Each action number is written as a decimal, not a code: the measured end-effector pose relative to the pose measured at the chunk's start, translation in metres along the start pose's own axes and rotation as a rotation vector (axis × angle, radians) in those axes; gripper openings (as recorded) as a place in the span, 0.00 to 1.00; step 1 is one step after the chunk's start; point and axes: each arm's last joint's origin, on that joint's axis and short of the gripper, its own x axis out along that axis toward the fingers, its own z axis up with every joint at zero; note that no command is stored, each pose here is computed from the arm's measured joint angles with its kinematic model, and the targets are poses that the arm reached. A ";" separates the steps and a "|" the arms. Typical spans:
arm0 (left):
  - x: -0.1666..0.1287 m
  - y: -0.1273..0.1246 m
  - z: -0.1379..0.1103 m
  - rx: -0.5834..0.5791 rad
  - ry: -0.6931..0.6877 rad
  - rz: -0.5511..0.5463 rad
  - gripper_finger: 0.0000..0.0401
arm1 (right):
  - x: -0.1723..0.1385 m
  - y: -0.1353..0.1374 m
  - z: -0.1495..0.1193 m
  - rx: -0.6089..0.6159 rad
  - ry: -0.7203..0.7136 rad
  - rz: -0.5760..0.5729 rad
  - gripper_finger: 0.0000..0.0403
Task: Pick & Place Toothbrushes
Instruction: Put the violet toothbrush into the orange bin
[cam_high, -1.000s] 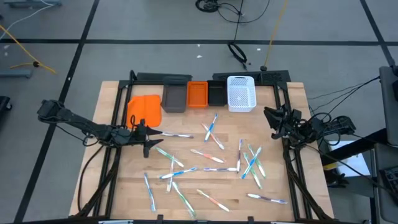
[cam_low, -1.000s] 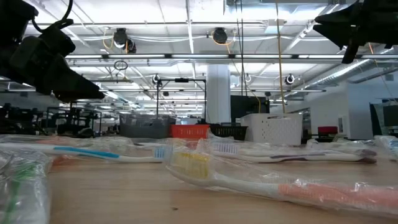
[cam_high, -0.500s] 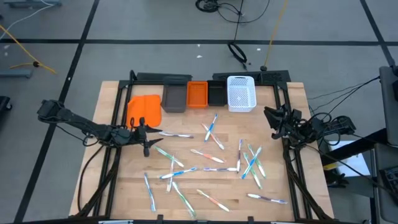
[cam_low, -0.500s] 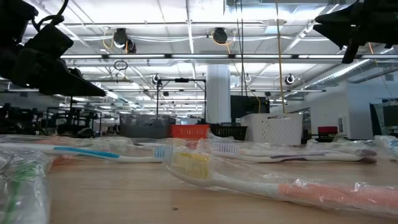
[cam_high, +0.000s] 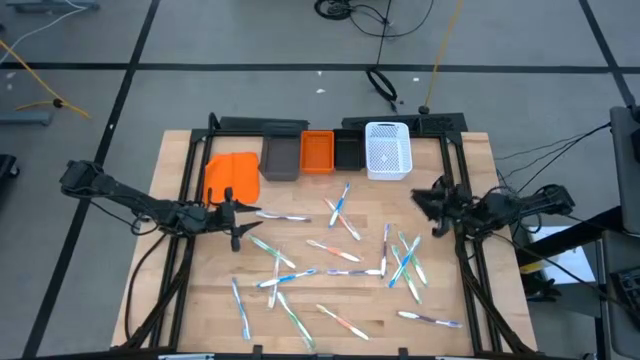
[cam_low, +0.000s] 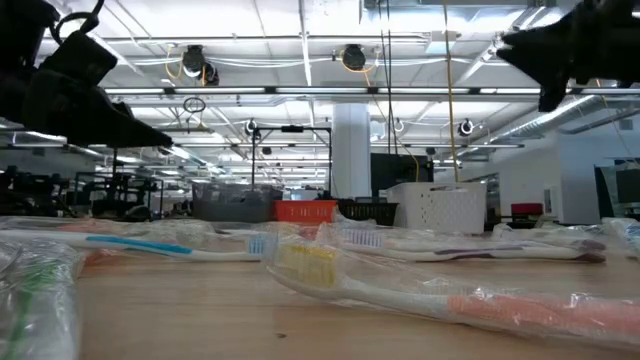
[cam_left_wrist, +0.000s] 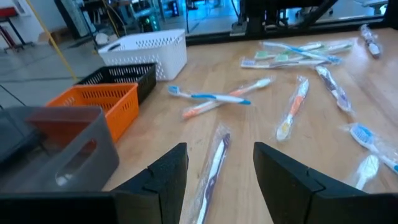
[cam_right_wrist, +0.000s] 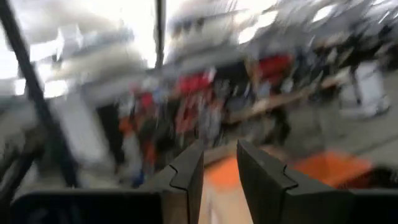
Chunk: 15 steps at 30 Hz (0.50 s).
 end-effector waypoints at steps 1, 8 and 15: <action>0.000 0.000 0.001 -0.001 -0.009 0.000 0.46 | 0.001 0.000 -0.006 -0.014 0.060 -0.006 0.22; 0.000 0.000 0.002 -0.105 -0.017 -0.017 0.46 | 0.013 0.008 -0.002 -0.060 0.396 -0.102 0.22; 0.000 0.000 0.002 -0.196 -0.020 -0.018 0.46 | 0.029 0.017 -0.002 -0.004 0.665 -0.216 0.22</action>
